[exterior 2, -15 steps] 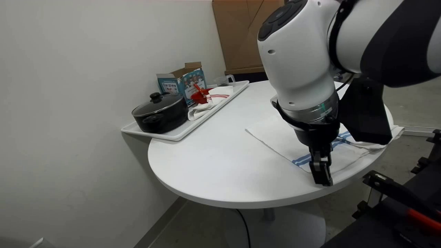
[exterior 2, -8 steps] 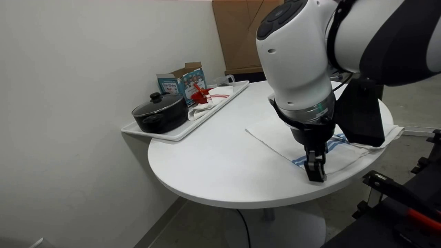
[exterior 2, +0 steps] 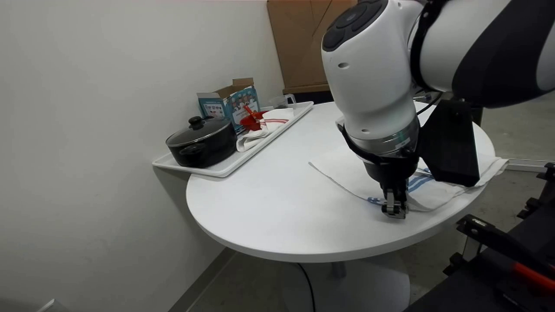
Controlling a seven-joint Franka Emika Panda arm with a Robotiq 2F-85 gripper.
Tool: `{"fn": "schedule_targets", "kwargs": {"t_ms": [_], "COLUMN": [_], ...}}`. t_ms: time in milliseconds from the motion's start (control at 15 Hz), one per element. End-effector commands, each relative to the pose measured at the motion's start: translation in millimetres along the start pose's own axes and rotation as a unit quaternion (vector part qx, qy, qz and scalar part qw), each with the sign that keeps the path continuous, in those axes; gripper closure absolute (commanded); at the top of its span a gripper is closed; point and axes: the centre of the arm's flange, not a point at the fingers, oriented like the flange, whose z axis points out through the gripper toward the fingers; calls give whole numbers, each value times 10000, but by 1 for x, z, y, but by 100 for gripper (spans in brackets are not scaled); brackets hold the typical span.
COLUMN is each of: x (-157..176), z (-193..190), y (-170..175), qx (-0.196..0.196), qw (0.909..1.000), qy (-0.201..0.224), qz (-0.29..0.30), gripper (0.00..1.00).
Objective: Fold the towel two times over from right to left then left to right, fold the towel in half from top to bottom
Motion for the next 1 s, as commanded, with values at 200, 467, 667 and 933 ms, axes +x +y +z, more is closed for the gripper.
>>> {"fn": "schedule_targets", "kwargs": {"t_ms": [200, 467, 667, 933], "x": [6, 10, 9, 3], "z": [-20, -28, -30, -32], "y": [34, 92, 141, 187], "qx": [581, 944, 1053, 1128], "qw": [9975, 9900, 9817, 9712], "qy": [207, 379, 451, 351], "qz": [332, 981, 1521, 2071], "gripper": [90, 90, 91, 91]}}
